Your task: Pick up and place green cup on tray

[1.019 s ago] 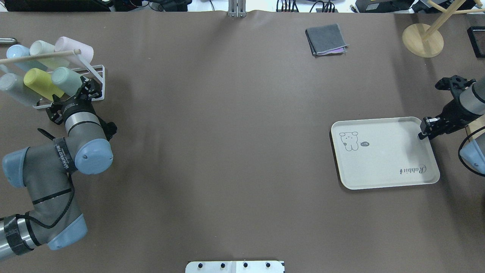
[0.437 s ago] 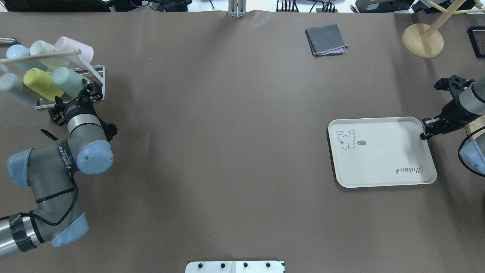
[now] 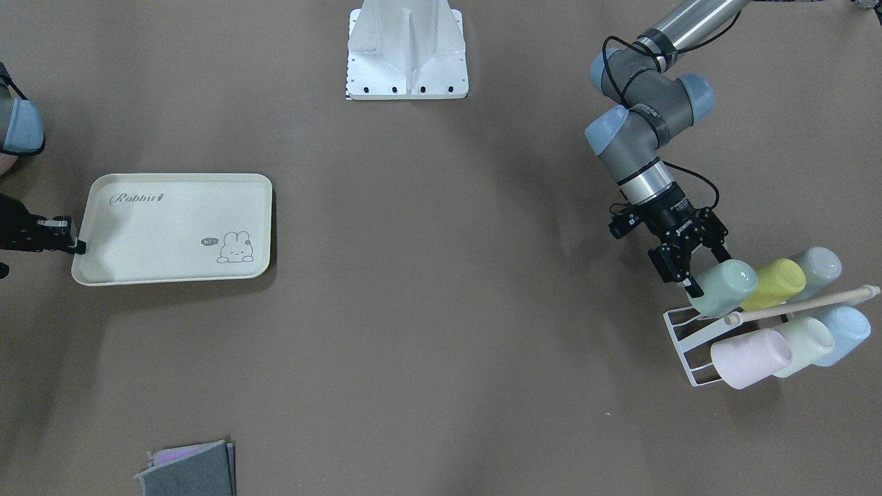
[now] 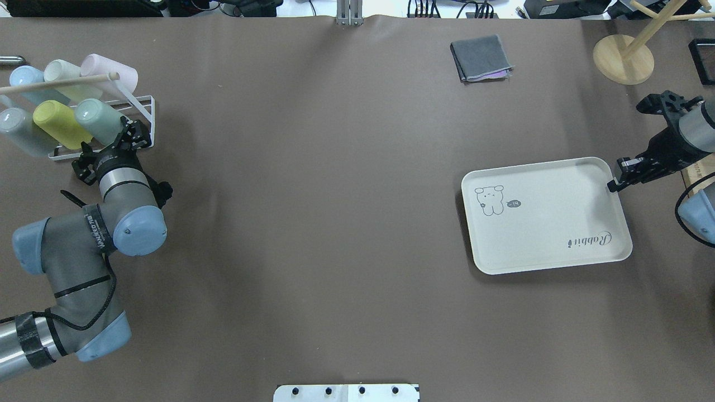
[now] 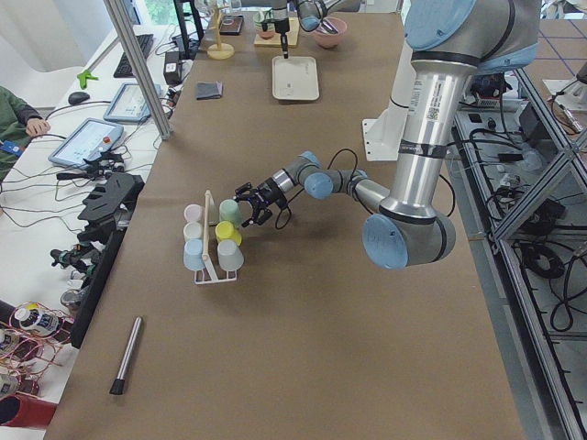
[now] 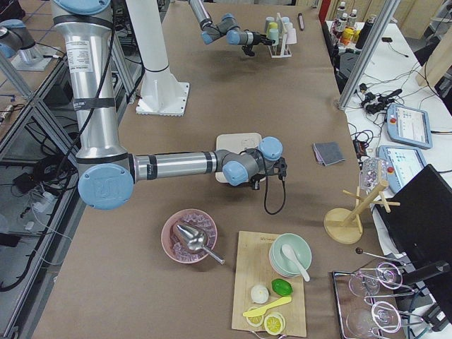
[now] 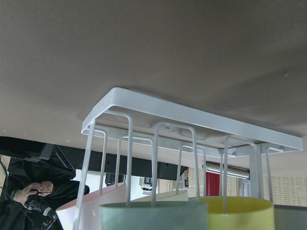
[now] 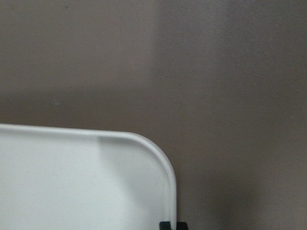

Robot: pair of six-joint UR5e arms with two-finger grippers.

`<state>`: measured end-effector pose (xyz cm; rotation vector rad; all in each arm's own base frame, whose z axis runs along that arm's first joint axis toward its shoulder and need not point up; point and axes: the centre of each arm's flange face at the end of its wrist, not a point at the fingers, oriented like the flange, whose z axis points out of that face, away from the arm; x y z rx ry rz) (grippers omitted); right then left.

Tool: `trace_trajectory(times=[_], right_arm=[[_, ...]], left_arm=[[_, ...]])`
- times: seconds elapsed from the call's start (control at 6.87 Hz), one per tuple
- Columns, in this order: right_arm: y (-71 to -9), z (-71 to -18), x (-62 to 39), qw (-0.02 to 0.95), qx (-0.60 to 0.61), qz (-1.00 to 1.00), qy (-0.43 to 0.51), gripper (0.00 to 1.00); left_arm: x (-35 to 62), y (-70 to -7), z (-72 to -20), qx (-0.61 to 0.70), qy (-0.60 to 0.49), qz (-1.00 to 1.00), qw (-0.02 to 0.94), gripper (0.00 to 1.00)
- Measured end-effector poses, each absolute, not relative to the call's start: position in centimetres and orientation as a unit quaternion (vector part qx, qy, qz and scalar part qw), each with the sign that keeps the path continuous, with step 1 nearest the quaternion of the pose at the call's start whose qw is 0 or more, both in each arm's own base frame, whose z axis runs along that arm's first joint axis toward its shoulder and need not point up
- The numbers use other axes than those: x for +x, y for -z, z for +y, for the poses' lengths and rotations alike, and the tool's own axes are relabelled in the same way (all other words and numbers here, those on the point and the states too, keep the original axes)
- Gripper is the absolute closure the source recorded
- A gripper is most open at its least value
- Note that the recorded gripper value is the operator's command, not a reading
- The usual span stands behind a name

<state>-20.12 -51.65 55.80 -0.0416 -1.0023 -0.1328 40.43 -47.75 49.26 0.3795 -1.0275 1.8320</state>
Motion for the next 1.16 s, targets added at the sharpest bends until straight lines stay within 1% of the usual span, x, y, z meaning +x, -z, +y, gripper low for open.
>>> trace_trajectory(times=[0.29, 0.58, 0.87, 1.16], right_arm=[[-49.0, -55.0, -22.1, 0.861, -0.016, -0.506, 0.055, 1.0], [-41.8, -58.5, -26.4, 0.857, -0.039, -0.514, 0.025, 1.0], [-37.6, -61.5, -31.5, 0.856, -0.06, -0.513, 0.012, 1.0], [-34.0, -63.3, -37.3, 0.864, -0.065, -0.499, 0.002, 1.0]], left_arm=[[40.3, -49.1, -48.0, 0.154, -0.751, -0.427, 0.48, 0.02], [40.6, -49.1, -48.3, 0.15, -0.757, -0.434, 0.465, 0.02], [40.8, -49.3, -48.7, 0.147, -0.756, -0.444, 0.458, 0.02], [40.6, -49.0, -49.1, 0.154, -0.754, -0.45, 0.453, 0.02]])
